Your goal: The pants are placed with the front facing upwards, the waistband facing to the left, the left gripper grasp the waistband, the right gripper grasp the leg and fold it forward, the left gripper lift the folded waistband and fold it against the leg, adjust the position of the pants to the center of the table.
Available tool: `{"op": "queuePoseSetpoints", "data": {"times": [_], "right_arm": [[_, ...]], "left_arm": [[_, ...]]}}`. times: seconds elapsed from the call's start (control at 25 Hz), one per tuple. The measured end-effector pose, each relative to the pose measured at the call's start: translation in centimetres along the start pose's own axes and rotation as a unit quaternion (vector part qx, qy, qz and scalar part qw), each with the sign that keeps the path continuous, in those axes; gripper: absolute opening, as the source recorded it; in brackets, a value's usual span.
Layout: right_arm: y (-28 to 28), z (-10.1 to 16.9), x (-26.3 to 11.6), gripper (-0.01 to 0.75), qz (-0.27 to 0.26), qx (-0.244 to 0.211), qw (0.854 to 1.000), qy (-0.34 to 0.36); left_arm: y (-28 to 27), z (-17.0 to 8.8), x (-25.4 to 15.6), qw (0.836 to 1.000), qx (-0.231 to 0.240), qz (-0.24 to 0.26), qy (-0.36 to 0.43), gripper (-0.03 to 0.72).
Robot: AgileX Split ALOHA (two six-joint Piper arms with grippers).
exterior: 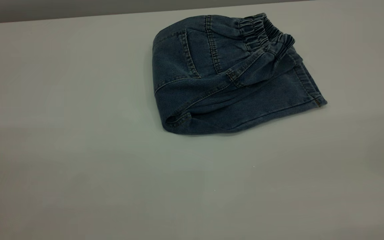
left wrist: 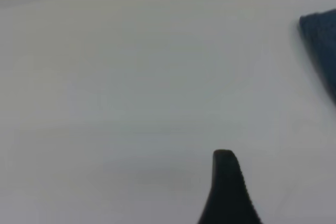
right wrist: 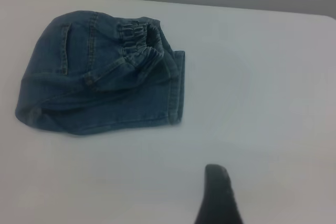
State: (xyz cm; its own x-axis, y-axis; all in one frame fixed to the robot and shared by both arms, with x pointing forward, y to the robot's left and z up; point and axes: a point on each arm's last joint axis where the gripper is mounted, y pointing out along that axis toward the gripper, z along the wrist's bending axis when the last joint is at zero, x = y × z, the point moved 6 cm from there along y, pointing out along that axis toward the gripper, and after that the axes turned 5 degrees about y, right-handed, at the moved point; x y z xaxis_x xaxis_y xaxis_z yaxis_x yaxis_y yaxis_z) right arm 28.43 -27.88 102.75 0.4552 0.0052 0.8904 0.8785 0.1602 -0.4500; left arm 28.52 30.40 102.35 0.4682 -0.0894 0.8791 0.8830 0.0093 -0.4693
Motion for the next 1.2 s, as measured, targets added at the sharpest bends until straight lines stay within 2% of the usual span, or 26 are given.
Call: {"op": "queuePoseSetpoints", "data": {"times": [0.36,1.2], "right_arm": [[0.0,0.01,0.0,0.427,0.0,0.0,1.0,0.0],[0.0,0.0,0.0,0.427,0.0,0.0,1.0,0.0]], "left_arm": [[0.11,0.17,0.06,1.0,0.015,0.004,-0.007,0.44],[0.11,0.16,0.05,1.0,0.015,0.004,-0.007,0.44]]}}
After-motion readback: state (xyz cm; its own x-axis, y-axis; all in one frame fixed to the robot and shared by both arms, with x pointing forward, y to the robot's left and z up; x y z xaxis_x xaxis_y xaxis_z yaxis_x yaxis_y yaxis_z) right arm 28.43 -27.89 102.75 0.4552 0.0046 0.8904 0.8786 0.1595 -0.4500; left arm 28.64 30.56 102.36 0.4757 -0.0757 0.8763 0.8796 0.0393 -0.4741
